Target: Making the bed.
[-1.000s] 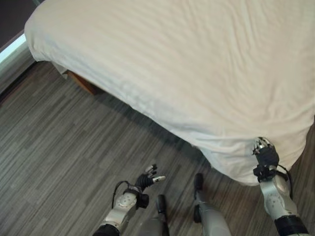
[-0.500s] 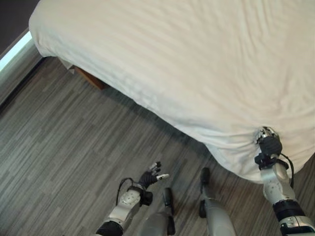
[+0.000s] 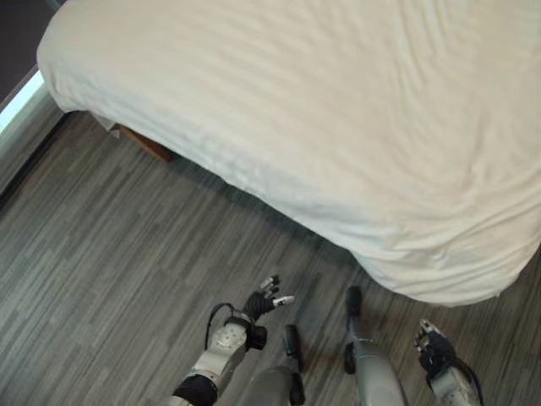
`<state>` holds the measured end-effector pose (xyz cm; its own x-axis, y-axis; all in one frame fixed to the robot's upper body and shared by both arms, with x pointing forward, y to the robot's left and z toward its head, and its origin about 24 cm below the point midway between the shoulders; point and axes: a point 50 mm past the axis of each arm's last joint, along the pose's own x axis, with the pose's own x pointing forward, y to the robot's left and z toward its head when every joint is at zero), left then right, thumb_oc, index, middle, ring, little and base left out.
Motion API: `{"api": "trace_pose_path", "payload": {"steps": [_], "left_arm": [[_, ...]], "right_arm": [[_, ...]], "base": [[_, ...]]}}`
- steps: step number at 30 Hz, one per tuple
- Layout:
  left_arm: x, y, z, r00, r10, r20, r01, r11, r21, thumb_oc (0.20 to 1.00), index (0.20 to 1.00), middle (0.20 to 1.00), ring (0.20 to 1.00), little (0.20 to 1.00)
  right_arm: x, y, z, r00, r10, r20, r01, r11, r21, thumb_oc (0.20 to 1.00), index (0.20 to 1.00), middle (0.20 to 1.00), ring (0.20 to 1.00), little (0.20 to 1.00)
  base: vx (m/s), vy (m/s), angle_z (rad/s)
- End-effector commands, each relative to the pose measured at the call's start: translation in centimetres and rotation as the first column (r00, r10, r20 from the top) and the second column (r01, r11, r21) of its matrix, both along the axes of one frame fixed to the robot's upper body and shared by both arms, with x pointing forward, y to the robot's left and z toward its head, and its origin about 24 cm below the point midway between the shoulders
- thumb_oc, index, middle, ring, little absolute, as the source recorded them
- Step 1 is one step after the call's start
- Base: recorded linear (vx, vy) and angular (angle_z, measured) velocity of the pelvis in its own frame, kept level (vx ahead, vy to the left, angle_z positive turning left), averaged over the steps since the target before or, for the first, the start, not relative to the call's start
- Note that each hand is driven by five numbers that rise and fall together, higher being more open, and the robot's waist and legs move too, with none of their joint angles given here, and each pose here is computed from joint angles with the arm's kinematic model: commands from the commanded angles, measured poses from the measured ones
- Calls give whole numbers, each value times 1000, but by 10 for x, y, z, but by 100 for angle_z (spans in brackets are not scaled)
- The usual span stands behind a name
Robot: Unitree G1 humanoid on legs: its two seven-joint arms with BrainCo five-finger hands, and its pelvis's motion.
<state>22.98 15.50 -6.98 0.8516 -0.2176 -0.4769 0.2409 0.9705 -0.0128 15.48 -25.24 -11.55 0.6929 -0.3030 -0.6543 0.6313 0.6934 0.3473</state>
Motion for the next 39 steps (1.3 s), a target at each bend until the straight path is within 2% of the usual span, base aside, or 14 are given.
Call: {"api": "trace_pose_path", "payload": {"steps": [1,9,12,13,14,15,16,18,21,22,25,29,30,39], "left_arm": [[9,-7,9,998,19,60,-15,998,-62,1000,1000,1000,1000,1000],[7,6,12,997,20,74,-17,999,-37,1000,1000,1000,1000,1000],[3,15,14,997,-15,80,17,1000,-21,1000,1000,1000,1000,1000],[3,15,14,997,-15,80,16,1000,-21,1000,1000,1000,1000,1000],[-3,15,11,996,-62,64,63,998,-7,1000,1000,1000,1000,1000],[-3,15,11,996,-63,63,63,998,-8,1000,1000,1000,1000,1000],[-7,11,8,993,-107,43,107,994,0,1000,1000,1000,1000,1000],[-8,8,7,990,-132,39,133,991,1,1000,1000,1000,1000,1000],[-8,8,7,990,-132,39,132,991,1,1000,1000,1000,1000,1000],[-1,-5,6,992,-116,38,117,993,-11,1000,1000,1000,1000,1000],[-1,-5,7,994,-106,42,107,994,-20,1000,1000,1000,1000,1000],[-8,2,3,996,-91,17,91,995,-32,1000,1000,1000,1000,1000],[-15,7,-2,997,-80,-12,79,996,-36,1000,1000,1000,1000,1000],[-24,2,-9,992,-112,-56,109,993,-48,1000,1000,1000,1000,1000]], "right_arm": [[32,-27,30,988,-25,154,36,997,-68,200,200,200,200,200],[29,-32,57,958,225,179,-172,947,-270,200,200,200,200,200],[46,-16,126,715,598,362,-432,785,-444,200,200,200,200,200],[46,-15,126,715,598,362,-432,785,-444,200,200,200,200,200],[49,-3,168,530,736,422,-512,674,-532,200,200,200,200,200],[49,-3,168,530,736,421,-513,674,-532,200,200,200,200,200],[51,17,193,363,833,418,-579,553,-599,200,200,200,200,200],[52,36,210,200,929,311,-628,365,-687,200,200,200,200,200],[51,36,210,200,930,310,-628,364,-688,200,200,200,200,200],[65,83,216,88,848,522,-700,426,-573,200,200,200,200,200],[79,85,216,168,698,696,-687,589,-425,200,200,200,200,200],[91,58,208,319,599,734,-588,733,-343,200,200,200,200,200],[100,32,208,399,506,764,-483,825,-294,200,200,200,200,200],[131,-13,213,505,268,820,-212,960,-183,200,200,200,200,200]], "base": [[-6,13,-5],[-2,0,-2],[2,-9,-4],[3,-6,-8],[0,0,0],[0,0,0],[20,11,5],[15,14,5],[-1,3,7],[-15,10,13],[-18,9,15],[-8,4,20],[0,0,0],[-3,-1,0]]}}
